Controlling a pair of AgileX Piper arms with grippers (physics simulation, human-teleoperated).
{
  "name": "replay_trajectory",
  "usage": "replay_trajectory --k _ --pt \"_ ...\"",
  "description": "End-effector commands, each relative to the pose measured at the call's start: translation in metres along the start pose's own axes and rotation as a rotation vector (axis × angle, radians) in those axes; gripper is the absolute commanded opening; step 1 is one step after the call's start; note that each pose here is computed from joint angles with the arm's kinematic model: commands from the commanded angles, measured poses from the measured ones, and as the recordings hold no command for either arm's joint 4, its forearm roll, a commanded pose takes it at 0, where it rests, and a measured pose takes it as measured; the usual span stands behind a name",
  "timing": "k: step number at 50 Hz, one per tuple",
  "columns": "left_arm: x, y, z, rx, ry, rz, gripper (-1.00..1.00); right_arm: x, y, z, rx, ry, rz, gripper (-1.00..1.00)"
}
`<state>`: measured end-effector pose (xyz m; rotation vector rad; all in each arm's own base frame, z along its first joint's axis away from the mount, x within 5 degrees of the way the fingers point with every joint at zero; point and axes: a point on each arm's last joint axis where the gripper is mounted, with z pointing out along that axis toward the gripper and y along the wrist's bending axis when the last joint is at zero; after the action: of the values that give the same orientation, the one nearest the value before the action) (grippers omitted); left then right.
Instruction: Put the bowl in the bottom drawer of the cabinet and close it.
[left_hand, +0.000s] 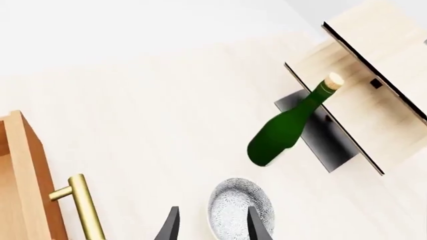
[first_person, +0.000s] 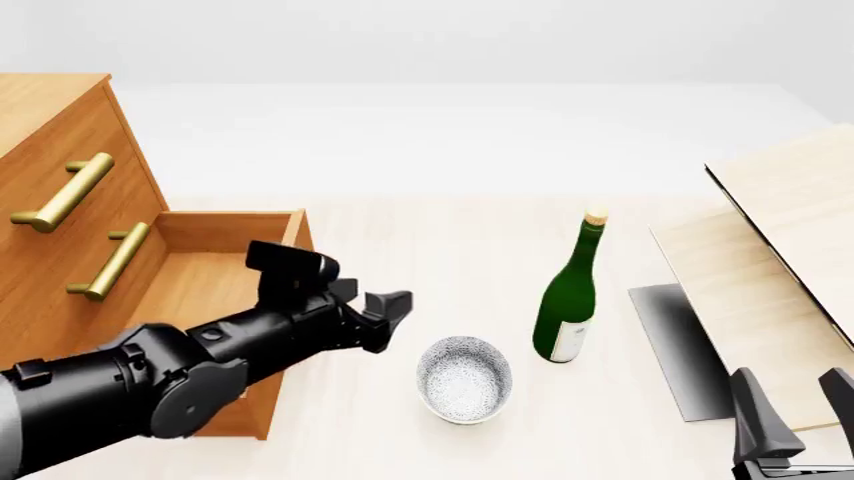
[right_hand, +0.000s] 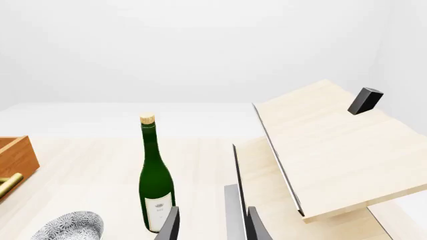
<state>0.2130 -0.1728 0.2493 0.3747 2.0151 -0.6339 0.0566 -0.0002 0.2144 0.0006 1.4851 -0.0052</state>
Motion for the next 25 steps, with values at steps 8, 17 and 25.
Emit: replay_trajectory --k 8,17,25 --pt "0.006 -0.002 0.02 0.003 0.032 -0.003 1.0 0.0 0.0 0.0 0.0 0.0 0.0 1.0" --pt "0.011 -0.002 0.031 0.001 0.047 -0.008 1.0 0.0 0.0 0.0 0.0 0.0 0.0 1.0" --pt "0.016 -0.002 0.042 0.0 0.064 -0.014 1.0 0.0 0.0 0.0 0.0 0.0 0.0 1.0"
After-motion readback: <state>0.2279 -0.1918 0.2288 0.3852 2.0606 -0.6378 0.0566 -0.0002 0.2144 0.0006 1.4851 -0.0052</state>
